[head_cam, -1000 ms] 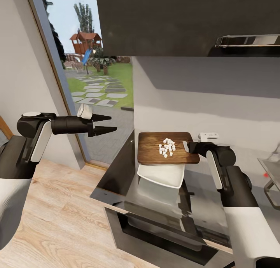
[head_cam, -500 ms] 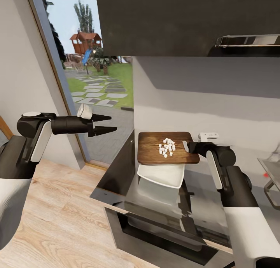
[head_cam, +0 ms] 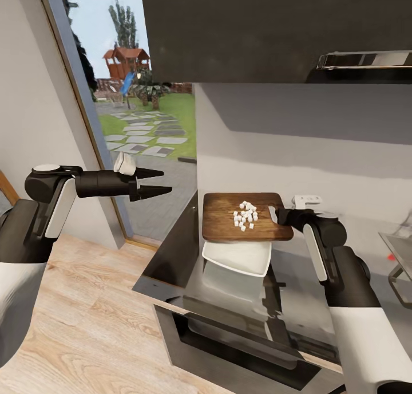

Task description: In the kitchen, take the Vidalia onion out of the sink, dice it on the chopping board with the paring knife, put the diced onion into the bowl on the countertop, then place both the paring knife and the chopping board into the sink.

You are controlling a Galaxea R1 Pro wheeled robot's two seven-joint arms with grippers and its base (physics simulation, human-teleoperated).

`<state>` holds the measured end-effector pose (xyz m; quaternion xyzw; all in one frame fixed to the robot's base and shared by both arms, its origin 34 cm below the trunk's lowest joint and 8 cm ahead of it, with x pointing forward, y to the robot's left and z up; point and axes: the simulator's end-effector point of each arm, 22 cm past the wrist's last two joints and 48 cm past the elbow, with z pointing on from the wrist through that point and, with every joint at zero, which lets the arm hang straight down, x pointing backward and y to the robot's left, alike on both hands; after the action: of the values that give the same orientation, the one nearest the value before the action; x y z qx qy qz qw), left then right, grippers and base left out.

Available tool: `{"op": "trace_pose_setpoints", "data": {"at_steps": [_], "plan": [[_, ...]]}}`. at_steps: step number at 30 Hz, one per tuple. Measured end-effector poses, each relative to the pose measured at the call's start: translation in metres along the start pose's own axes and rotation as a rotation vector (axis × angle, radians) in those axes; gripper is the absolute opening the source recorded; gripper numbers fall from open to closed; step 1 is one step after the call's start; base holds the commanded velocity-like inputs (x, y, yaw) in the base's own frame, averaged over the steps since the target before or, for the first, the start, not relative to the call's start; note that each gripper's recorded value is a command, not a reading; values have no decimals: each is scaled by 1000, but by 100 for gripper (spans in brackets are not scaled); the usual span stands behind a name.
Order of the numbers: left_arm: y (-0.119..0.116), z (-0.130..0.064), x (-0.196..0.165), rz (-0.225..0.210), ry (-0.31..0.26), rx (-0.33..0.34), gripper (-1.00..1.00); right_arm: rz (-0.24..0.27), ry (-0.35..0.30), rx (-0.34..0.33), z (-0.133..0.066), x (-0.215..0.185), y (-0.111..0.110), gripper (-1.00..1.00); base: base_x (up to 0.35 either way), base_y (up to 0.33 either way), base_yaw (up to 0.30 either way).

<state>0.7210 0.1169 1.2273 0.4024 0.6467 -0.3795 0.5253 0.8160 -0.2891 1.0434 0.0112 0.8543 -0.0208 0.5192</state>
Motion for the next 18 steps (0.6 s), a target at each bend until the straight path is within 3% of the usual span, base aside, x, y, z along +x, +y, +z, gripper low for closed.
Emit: {"op": "trace_pose_setpoints", "data": {"at_steps": [18], "plan": [[0, 0, 0, 0, 0, 0, 100, 1, -59, 0, 0, -6, 0, -100, 0, 0, 0]]}}
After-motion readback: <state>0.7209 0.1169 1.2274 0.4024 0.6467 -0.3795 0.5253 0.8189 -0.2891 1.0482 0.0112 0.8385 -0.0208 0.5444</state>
